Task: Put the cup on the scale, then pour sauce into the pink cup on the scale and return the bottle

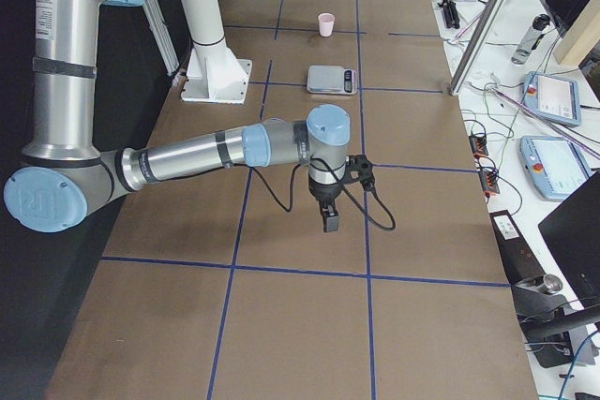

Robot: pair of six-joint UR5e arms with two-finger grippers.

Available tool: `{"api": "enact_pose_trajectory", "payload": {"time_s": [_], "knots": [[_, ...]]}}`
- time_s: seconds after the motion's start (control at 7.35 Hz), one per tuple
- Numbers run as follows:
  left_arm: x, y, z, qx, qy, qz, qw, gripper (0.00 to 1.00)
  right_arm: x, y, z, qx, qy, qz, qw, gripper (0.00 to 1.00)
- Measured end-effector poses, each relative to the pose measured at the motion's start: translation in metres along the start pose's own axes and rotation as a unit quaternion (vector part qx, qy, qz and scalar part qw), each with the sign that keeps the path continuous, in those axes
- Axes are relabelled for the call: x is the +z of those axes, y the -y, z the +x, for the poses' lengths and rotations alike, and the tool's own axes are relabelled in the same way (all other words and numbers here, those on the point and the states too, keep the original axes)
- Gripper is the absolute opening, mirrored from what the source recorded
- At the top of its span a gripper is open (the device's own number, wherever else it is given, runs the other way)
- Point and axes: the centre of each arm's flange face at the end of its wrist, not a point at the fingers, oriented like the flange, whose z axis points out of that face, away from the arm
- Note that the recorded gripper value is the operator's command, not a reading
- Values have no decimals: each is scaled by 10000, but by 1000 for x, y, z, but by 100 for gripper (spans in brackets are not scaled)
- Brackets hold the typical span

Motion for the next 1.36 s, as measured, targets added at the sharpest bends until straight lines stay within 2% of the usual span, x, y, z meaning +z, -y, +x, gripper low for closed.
{"api": "enact_pose_trajectory", "payload": {"time_s": [0.14, 0.41, 0.68, 0.82, 0.95, 1.09, 1.22, 1.36], "knots": [[-6, 11, 6, 435, 39, 405, 9982, 100, -13, 23, -10, -135, -12, 170, 9998, 100], [-15, 36, 14, 1169, 104, 1152, 9864, 100, -29, 50, -23, -296, -2, 422, 9987, 100], [-19, 54, 21, 963, 16, 1504, 9839, 100, -29, 58, -25, -439, 155, 611, 9970, 100], [-11, 58, 37, 966, -159, 1589, 9824, 100, -30, 59, -27, -500, 213, 697, 9961, 100], [13, 64, 66, 754, -443, 1485, 9850, 100, -29, 60, -27, -517, 246, 730, 9957, 100], [42, 72, 106, 232, -578, 1360, 9887, 100, -28, 59, -27, -515, 284, 732, 9956, 100], [69, 78, 154, -361, -536, 1348, 9888, 88, -27, 57, -27, -510, 333, 725, 9955, 100], [95, 76, 201, -878, -546, 1306, 9860, 71, -26, 56, -27, -504, 366, 716, 9955, 100]]}}
